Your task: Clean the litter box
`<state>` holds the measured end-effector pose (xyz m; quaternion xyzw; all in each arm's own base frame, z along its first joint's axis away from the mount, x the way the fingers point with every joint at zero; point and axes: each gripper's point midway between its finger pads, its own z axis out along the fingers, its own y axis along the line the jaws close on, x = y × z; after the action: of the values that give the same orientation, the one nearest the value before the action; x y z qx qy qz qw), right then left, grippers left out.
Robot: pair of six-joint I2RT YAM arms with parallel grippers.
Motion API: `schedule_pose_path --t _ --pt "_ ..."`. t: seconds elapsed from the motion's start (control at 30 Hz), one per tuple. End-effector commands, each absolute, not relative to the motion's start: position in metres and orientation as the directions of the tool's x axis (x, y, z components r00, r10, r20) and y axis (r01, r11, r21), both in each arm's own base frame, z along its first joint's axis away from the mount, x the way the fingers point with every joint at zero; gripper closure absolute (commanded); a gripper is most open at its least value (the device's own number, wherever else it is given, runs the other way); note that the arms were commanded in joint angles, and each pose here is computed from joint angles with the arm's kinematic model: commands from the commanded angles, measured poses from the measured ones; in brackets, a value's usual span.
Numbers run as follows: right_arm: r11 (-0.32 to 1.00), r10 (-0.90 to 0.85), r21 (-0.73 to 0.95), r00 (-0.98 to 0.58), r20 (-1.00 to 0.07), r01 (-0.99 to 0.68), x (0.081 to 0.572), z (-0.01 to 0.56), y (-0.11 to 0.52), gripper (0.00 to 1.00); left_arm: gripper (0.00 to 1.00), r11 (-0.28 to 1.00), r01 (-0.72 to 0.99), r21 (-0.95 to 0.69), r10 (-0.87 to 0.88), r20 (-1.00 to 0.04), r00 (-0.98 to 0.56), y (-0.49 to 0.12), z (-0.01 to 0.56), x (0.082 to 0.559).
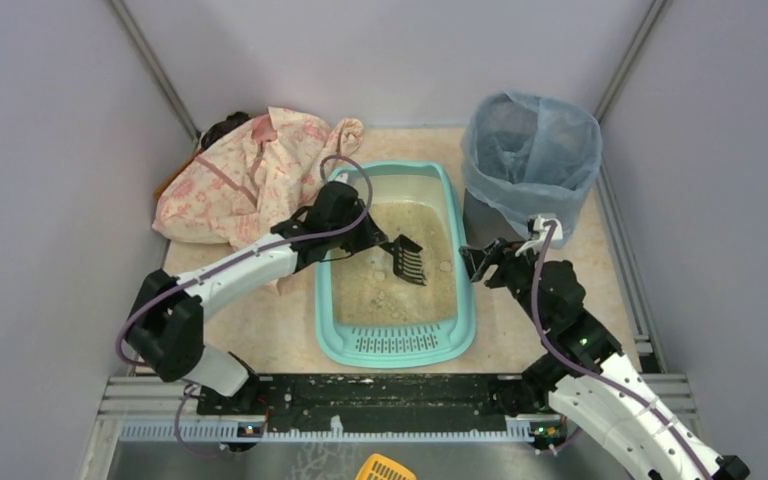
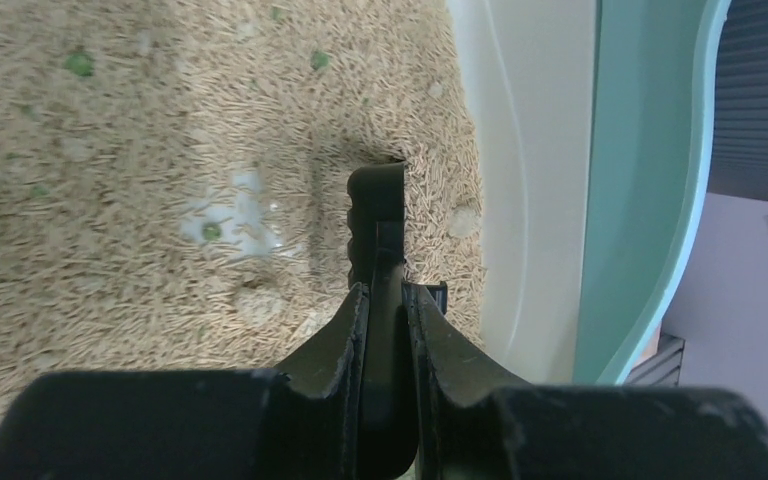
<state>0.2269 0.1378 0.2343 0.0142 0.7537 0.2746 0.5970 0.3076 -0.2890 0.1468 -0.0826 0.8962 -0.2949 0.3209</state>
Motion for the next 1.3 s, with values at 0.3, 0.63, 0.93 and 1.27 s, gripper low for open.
schedule_pose_path --t 0.3,0.63,0.93,1.27 --pt "0.853 0.360 0.428 -0.257 -0.897 -0.300 0.228 0.240 0.133 0.35 1.00 0.690 0.029 -0.723 -0.328 -0.349 -0.878 -0.332 0.097 0.280" --pt "0.856 0.353 0.421 -0.257 -0.900 -0.301 0.227 0.242 0.132 0.35 1.00 0.460 -0.053 -0.887 -0.328 -0.114 -0.938 -0.342 0.076 0.252" --pt "0.856 0.351 0.421 -0.260 -0.900 -0.302 0.226 0.242 0.132 0.35 1.00 0.407 -0.050 -0.912 -0.332 -0.097 -0.938 -0.337 0.085 0.249" --pt "0.848 0.361 0.433 -0.263 -0.895 -0.307 0.225 0.242 0.134 0.35 1.00 0.430 -0.013 -0.903 -0.373 -0.165 -0.913 -0.314 0.104 0.257"
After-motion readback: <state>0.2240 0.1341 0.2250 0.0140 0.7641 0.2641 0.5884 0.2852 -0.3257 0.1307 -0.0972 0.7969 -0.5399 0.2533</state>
